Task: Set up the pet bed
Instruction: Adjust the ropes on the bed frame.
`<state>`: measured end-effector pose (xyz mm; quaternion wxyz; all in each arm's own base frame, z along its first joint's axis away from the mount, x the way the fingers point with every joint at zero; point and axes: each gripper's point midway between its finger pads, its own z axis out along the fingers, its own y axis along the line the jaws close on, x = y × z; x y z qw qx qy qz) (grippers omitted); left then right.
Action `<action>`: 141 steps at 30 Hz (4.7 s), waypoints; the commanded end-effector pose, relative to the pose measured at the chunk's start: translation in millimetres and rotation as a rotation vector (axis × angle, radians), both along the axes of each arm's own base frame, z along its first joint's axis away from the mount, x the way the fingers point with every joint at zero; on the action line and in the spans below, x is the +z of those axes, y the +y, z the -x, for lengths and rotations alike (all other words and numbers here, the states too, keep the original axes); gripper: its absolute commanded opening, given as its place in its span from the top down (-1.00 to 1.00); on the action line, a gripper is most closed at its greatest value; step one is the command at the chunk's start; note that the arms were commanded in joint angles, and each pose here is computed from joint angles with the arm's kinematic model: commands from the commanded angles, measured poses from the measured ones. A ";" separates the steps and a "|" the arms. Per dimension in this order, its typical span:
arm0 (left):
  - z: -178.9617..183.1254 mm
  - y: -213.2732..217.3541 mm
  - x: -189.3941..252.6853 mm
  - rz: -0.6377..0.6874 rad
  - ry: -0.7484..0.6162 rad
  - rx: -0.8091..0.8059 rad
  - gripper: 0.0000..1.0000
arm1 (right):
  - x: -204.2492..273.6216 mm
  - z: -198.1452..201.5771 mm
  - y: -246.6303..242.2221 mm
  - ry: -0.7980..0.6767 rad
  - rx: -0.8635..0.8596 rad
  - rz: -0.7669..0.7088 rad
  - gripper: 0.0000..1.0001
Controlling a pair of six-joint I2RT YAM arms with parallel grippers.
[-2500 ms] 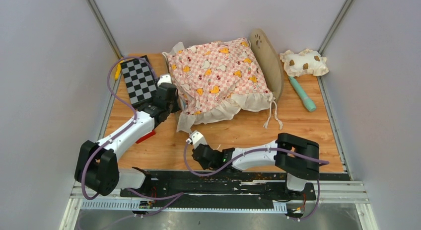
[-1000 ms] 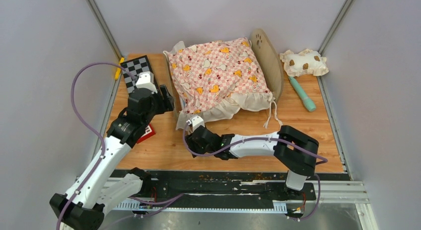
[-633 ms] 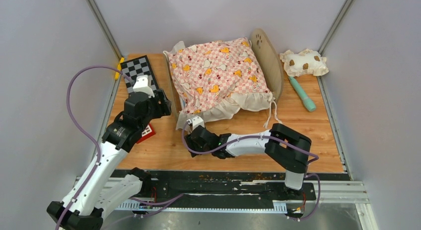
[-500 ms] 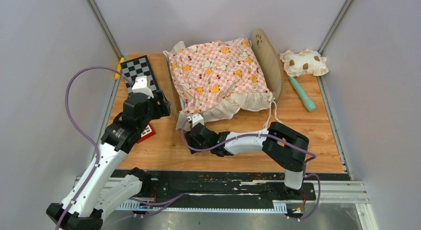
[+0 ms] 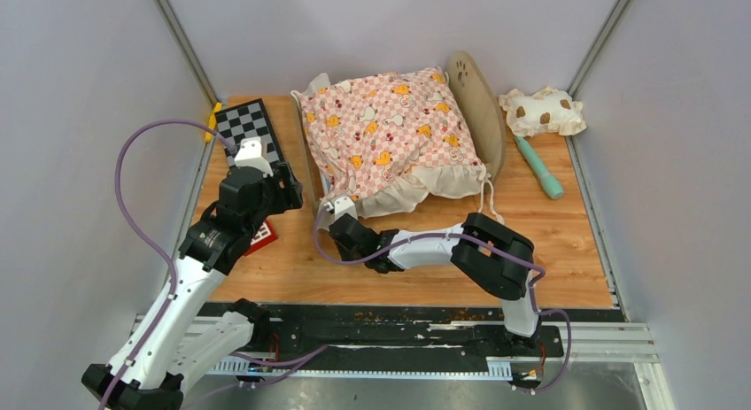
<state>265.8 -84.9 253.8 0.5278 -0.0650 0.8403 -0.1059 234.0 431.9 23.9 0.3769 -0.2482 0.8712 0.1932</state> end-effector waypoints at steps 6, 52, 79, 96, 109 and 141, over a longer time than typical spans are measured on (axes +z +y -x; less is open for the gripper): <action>3.0 3.3 1.3 0.004 -0.021 0.009 -0.58 | -36.0 35.5 -25.9 0.034 0.051 0.129 0.95; 28.8 11.7 8.0 0.035 -0.041 0.003 -0.61 | 49.0 -3.3 -14.8 -0.090 0.327 0.038 0.11; 42.1 -6.5 -0.9 0.086 -0.098 -0.131 -0.68 | 29.0 -14.8 -23.5 -0.025 0.243 0.075 1.00; 50.1 -42.3 11.2 0.199 -0.336 -0.350 -0.69 | 133.5 -13.5 -6.7 0.039 0.197 -0.193 1.00; 59.8 -46.2 -1.7 0.184 -0.308 -0.400 -0.61 | 137.8 -3.9 3.5 0.291 0.034 -0.430 1.00; 70.1 -26.9 0.0 0.135 -0.279 -0.336 -0.62 | 45.4 -21.9 11.6 0.316 -0.368 -0.588 1.00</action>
